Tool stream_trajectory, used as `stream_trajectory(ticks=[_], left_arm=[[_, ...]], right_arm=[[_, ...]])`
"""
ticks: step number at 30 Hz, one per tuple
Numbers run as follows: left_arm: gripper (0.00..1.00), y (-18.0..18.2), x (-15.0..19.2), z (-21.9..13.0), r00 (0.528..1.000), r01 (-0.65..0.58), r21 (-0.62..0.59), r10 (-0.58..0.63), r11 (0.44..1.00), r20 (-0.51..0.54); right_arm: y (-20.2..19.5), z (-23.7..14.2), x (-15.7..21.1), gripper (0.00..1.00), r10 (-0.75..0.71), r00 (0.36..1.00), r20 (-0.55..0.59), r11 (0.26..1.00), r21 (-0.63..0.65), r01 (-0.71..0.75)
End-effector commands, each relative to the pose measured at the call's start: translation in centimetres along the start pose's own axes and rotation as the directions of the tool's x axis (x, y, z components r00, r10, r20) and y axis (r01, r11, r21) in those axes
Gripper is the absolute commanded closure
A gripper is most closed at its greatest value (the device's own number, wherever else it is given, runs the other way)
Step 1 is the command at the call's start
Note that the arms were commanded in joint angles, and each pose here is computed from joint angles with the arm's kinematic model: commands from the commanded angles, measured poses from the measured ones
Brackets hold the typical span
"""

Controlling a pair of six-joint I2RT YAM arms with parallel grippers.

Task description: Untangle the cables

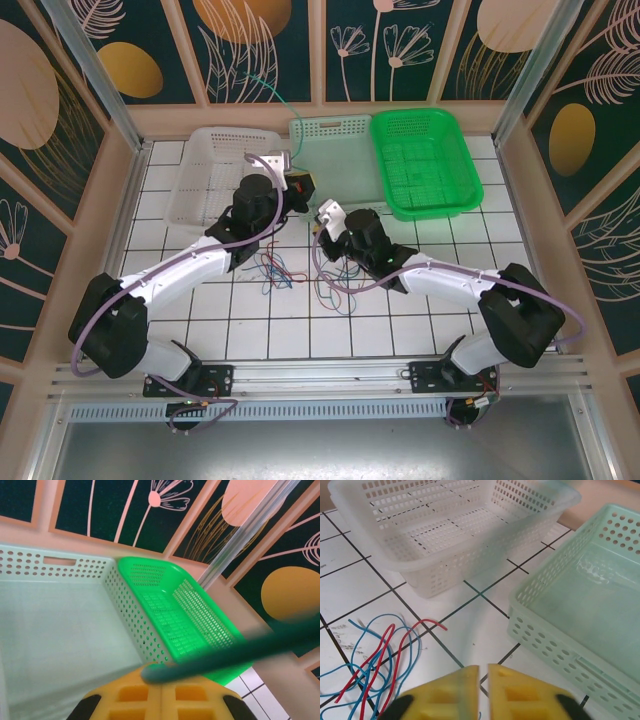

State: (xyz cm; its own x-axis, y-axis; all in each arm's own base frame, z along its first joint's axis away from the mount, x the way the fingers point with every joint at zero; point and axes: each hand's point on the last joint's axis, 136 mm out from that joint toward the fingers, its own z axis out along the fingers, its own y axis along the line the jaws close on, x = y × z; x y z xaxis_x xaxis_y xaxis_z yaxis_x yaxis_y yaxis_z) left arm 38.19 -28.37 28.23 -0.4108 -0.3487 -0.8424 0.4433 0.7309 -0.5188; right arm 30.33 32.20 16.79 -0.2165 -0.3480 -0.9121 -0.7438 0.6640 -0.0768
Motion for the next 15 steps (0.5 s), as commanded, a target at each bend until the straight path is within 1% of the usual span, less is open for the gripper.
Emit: stream_trajectory(ticks=[1, 2, 3, 6, 9, 15], left_arm=[[1.0, 0.1, -3.6, -0.6, 0.995, -0.061, -0.044, 0.065, 0.997, 0.076], [1.0, 1.1, -3.3, -0.3, 0.994, -0.094, -0.096, 0.098, 0.991, 0.044], [1.0, 2.3, -3.0, -0.2, 0.992, -0.127, -0.148, 0.129, 0.981, 0.006], [1.0, 6.2, -2.5, -0.7, 0.984, -0.173, -0.248, 0.16, 0.953, -0.072], [1.0, 9.7, -2.7, -1.6, 0.983, -0.175, -0.309, 0.147, 0.935, -0.112], [1.0, 16.6, -2.5, -1.7, 0.972, -0.17, -0.403, 0.084, 0.899, -0.221]], right_arm=[[-0.7, -0.8, -0.3, 0.64, 0.04, 0.999, 0.017, 0.999, 0.036, -0.041], [-1.1, -1.2, -0.8, 0.54, 0.051, 0.998, 0.032, 0.997, 0.049, -0.053], [-1.5, -1.7, -1.3, 0.49, 0.058, 0.997, 0.044, 0.996, 0.062, -0.061], [-2.4, -3.0, -1.7, 0.41, 0.071, 0.996, 0.051, 0.993, 0.086, -0.075], [-3.5, -4.0, -0.6, 0.4, 0.095, 0.995, 0.028, 0.989, 0.11, -0.098], [-6.4, -4.6, 4.3, 0.39, 0.228, 0.969, -0.098, 0.96, 0.188, -0.207]])
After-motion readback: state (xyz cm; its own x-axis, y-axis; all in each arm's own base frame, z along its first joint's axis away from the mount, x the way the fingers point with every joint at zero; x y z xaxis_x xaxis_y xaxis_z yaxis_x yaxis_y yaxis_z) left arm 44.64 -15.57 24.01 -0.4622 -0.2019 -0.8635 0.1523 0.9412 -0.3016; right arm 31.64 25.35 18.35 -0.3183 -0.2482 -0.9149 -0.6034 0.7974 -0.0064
